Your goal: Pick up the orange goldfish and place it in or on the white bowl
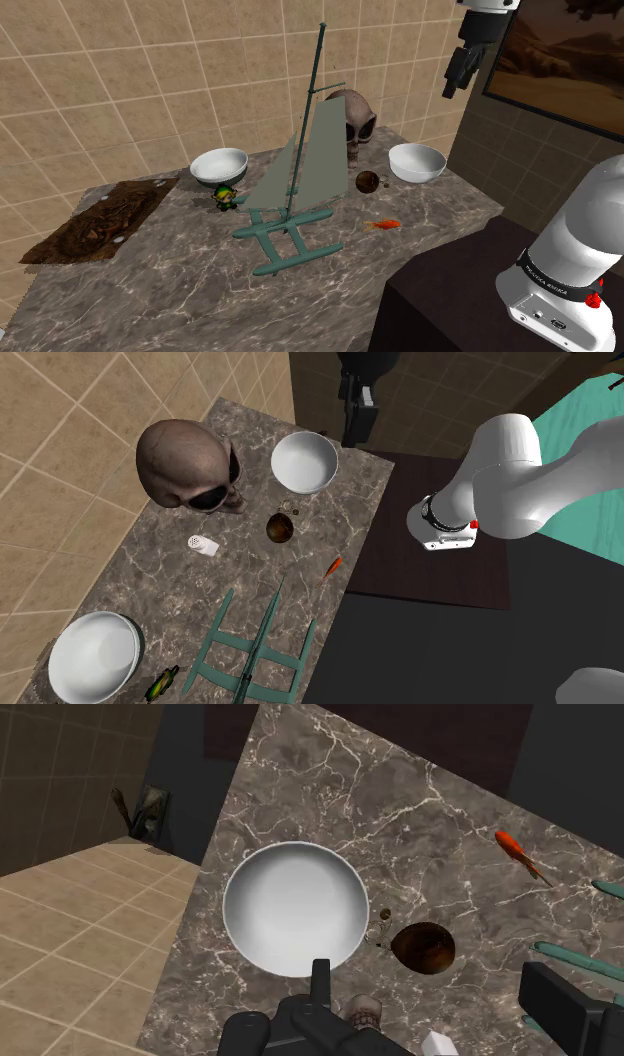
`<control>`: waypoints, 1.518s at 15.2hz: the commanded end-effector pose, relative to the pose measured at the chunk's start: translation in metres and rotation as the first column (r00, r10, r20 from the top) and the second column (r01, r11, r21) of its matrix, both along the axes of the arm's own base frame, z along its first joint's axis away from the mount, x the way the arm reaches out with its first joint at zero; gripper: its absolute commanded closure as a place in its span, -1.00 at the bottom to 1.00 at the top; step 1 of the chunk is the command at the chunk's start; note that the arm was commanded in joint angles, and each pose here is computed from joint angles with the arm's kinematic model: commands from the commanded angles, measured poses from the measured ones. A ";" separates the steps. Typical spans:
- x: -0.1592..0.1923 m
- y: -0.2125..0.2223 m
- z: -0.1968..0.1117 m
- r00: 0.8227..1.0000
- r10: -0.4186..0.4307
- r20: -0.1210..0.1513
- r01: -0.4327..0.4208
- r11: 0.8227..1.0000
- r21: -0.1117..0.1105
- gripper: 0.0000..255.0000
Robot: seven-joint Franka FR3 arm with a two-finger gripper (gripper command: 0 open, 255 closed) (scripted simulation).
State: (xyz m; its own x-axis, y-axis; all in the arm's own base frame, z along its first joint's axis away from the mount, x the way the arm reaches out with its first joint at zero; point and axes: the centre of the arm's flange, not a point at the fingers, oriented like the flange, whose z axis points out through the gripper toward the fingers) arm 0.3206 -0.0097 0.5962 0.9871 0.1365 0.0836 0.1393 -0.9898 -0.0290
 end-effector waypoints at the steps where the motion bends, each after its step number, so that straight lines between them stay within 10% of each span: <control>1: 0.000 0.000 0.000 1.000 0.000 0.000 0.000 1.000 0.000 -1.00; 12: 0.025 0.093 -0.108 0.938 0.344 -0.037 -0.344 0.939 -0.003 -1.00; 23: 0.013 0.187 -0.218 0.761 0.645 -0.072 -0.646 0.763 0.006 -1.00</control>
State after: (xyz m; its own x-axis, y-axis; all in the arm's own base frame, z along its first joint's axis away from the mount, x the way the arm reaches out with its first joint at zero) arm 0.3353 0.1679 0.3908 0.6923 0.7215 0.0150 0.7213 -0.6912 -0.0436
